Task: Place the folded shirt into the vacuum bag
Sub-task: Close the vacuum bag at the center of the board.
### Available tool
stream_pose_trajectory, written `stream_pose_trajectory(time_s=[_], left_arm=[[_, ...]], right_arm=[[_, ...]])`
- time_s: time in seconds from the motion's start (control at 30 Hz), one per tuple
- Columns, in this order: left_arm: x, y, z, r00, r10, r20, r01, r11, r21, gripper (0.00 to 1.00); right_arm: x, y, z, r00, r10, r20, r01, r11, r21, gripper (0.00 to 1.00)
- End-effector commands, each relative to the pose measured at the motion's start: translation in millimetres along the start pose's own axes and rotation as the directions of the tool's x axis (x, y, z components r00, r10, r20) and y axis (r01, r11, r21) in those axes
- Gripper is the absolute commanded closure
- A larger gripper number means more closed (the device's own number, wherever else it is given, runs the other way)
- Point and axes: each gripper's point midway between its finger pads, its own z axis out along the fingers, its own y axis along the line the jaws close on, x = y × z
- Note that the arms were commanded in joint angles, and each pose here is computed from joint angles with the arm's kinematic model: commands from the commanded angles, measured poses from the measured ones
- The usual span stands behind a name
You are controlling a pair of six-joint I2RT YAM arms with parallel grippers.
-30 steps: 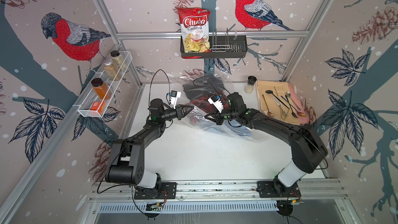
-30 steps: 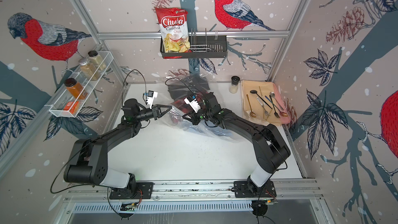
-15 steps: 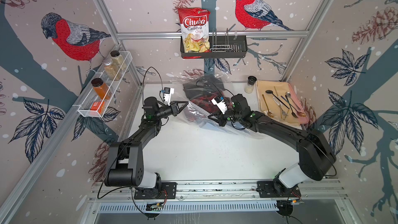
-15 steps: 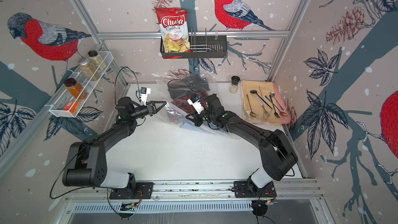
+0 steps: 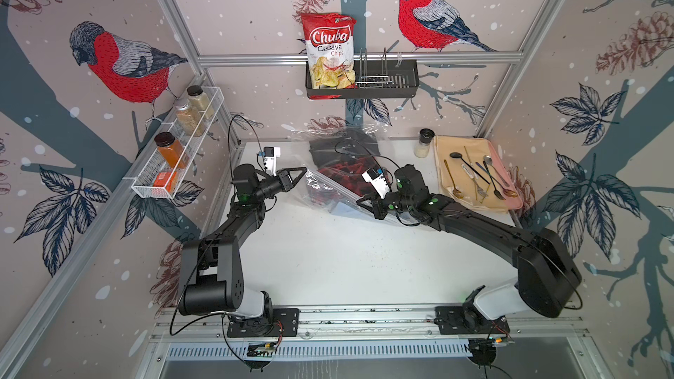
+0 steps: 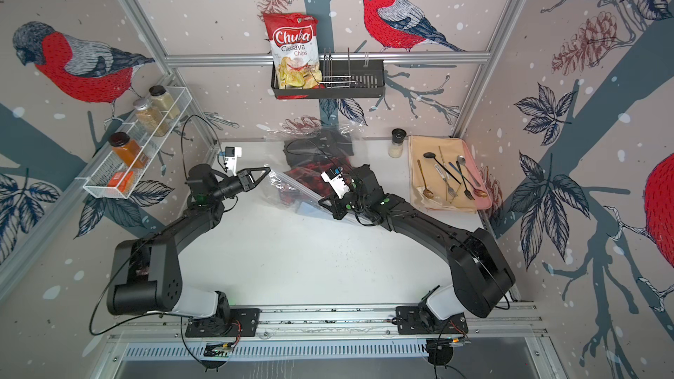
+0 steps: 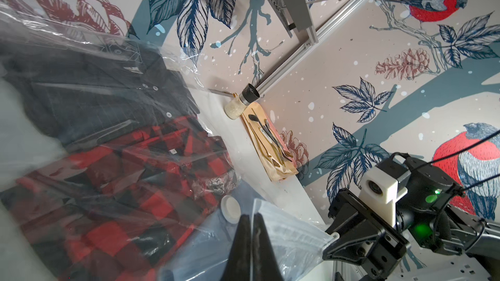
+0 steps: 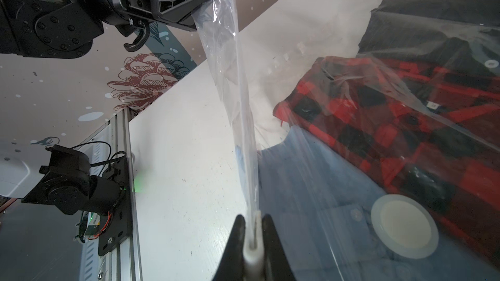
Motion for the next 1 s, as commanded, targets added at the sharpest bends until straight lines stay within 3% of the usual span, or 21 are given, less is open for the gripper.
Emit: stream_pose_trajectory(time_s=[0.0,0.97], left_arm=[[-56,15,-12,0.973,0.077,0.220,-0.053,0.992,-0.114,1.00],[-94,63,-22,0.948,-0.038,0.316,0.087,0.986,-0.141,1.00]], right_arm=[[34,-6,-5,0.988,0.089,-0.123,-0.083,0.995,0.055,1.00],[73,-12,-9,0.951,0.154,-0.267,-0.099,0.973,0.210,1.00]])
